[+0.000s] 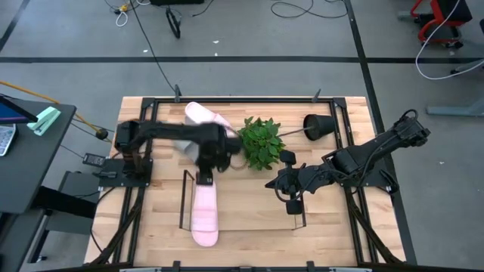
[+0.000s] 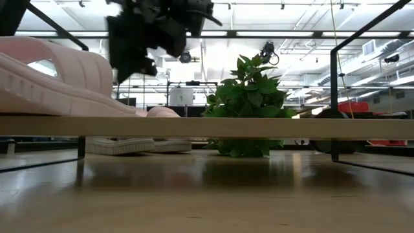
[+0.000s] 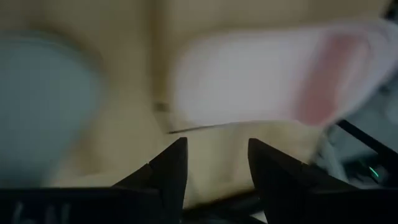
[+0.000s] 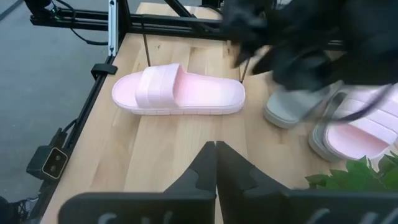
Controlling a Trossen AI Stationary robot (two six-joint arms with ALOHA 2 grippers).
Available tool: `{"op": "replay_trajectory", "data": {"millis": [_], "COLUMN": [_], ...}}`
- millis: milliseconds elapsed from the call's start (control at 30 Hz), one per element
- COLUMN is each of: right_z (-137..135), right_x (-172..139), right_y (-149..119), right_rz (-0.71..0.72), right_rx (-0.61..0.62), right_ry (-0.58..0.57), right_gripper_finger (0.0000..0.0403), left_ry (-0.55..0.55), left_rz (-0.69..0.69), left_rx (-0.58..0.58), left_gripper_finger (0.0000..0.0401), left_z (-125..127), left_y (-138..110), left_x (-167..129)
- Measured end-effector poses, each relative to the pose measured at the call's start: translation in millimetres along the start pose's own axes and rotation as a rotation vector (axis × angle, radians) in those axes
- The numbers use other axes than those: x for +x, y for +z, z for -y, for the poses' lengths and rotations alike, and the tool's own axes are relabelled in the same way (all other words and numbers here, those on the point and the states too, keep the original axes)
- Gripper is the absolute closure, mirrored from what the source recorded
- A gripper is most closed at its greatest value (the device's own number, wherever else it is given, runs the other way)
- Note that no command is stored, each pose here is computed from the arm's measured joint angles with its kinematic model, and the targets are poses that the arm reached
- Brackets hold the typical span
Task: Pick and place slides into the shelf
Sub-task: Put the pink slipper on the shelf
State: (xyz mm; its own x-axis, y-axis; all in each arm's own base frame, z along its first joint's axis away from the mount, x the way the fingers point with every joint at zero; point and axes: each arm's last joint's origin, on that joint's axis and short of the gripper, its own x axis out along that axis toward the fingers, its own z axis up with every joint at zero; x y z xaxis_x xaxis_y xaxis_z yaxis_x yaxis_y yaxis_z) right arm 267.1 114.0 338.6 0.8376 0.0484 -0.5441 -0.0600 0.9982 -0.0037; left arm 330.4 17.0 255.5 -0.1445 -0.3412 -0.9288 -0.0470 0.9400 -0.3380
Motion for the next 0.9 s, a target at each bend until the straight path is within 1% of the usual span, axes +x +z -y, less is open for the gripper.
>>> {"op": "replay_trajectory", "data": {"millis": [67,200,333,433,533,633,767,900], "right_z": [0.0,3.6,12.7,20.6,28.3,36.0,48.2,61.5], "right_x": [0.0,1.0,3.0,4.6,5.8,6.6,8.4,10.1], "right_y": [-0.2,0.3,1.9,3.1,3.9,4.5,5.8,6.8], "right_rz": [-0.002,-0.004,0.005,0.006,0.003,-0.004,-0.015,-0.029], "right_rx": [-0.003,-0.02,-0.04,-0.063,-0.093,-0.132,-0.148,-0.157], "right_ry": [0.0,-0.012,-0.09,-0.144,-0.211,-0.28,-0.337,-0.376], "right_gripper_finger": [0.0398,0.0396,0.04,0.04,0.04,0.04,0.04,0.04], "left_ry": [0.052,0.113,0.133,0.146,0.157,0.165,0.206,0.184], "left_rz": [0.071,0.236,0.368,0.446,0.504,0.52,0.531,0.574], "left_rx": [-0.04,-0.124,-0.185,-0.21,-0.248,-0.316,-0.442,-0.621], "left_gripper_finger": [0.0228,0.0229,0.0228,0.0229,0.0229,0.0228,0.0229,0.0227], "left_z": [-12.5,-34.5,-53.2,-65.5,-80.8,-96.4,-118.7,-141.1], "left_y": [-4.3,-13.0,-18.4,-22.1,-23.4,-27.5,-32.3,-36.1], "left_x": [-18.5,-56.7,-87.2,-103.7,-110.2,-113.3,-115.2,-117.5]}}
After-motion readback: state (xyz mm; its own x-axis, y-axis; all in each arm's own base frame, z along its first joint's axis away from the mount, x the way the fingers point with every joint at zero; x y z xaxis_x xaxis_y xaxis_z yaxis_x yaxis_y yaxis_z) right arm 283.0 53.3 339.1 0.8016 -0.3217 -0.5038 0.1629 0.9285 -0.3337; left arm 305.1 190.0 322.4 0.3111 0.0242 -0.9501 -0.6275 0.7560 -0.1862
